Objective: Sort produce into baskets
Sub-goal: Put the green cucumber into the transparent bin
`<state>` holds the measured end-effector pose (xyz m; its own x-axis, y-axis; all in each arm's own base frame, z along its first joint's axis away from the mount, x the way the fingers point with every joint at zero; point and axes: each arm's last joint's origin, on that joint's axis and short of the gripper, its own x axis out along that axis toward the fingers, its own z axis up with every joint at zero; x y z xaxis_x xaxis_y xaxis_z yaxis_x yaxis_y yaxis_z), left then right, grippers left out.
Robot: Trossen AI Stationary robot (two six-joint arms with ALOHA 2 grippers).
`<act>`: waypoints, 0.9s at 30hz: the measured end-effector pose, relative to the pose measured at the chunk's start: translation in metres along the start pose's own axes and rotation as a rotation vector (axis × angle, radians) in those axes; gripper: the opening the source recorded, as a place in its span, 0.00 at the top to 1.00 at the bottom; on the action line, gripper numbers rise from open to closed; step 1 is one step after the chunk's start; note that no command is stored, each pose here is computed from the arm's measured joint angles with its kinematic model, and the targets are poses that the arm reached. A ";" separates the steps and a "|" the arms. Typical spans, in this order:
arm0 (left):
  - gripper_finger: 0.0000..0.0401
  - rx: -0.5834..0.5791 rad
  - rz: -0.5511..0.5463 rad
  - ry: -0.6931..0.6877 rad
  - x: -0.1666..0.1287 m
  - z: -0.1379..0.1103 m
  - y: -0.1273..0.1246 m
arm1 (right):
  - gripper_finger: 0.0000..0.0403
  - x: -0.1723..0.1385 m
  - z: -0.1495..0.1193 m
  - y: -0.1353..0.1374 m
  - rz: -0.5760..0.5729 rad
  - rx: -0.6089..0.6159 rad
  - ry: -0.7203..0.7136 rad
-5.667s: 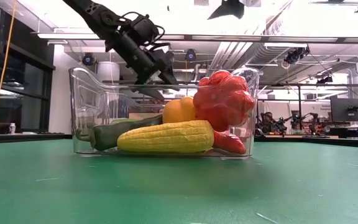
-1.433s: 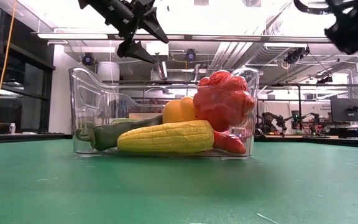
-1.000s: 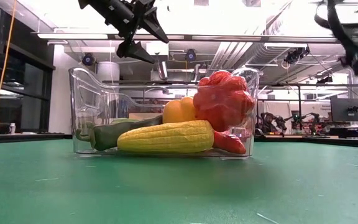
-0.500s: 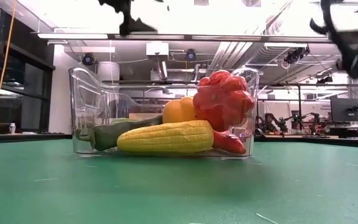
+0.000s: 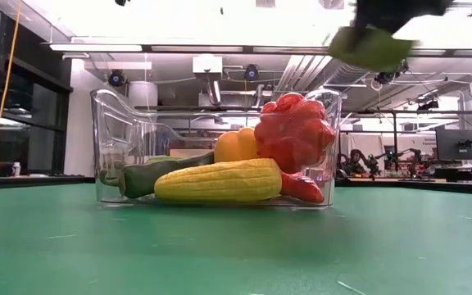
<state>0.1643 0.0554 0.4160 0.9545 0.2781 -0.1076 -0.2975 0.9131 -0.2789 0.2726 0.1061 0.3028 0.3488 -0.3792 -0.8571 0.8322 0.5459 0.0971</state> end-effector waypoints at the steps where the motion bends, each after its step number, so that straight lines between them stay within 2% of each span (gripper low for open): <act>1: 0.06 -0.005 -0.022 0.002 -0.001 0.000 -0.002 | 0.63 0.003 0.008 0.005 0.067 -0.032 -0.023; 4: 0.06 -0.019 -0.101 0.019 -0.001 -0.003 -0.010 | 0.54 0.016 0.030 0.024 0.282 -0.166 -0.052; 7: 0.06 -0.055 -0.171 0.043 0.006 -0.021 -0.019 | 0.51 0.033 0.049 0.046 0.491 -0.288 -0.108; 13: 0.06 -0.223 -0.322 -0.021 0.025 -0.071 -0.034 | 0.50 0.063 0.071 0.066 0.706 -0.447 -0.152; 18: 0.06 -0.303 -0.328 -0.087 0.024 -0.089 -0.036 | 0.50 0.070 0.080 0.064 0.743 -0.476 -0.142; 23: 0.06 -0.289 -0.321 -0.146 0.012 -0.082 -0.035 | 0.49 0.072 0.088 0.059 0.733 -0.379 -0.117; 27: 0.06 -0.270 -0.309 -0.198 0.003 -0.076 -0.032 | 0.49 0.075 0.089 0.057 0.718 -0.369 -0.106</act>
<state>0.1747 0.0045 0.3521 0.9771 0.0800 0.1970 0.0326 0.8591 -0.5108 0.3847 0.0424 0.2893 0.7976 0.0983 -0.5951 0.2008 0.8871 0.4157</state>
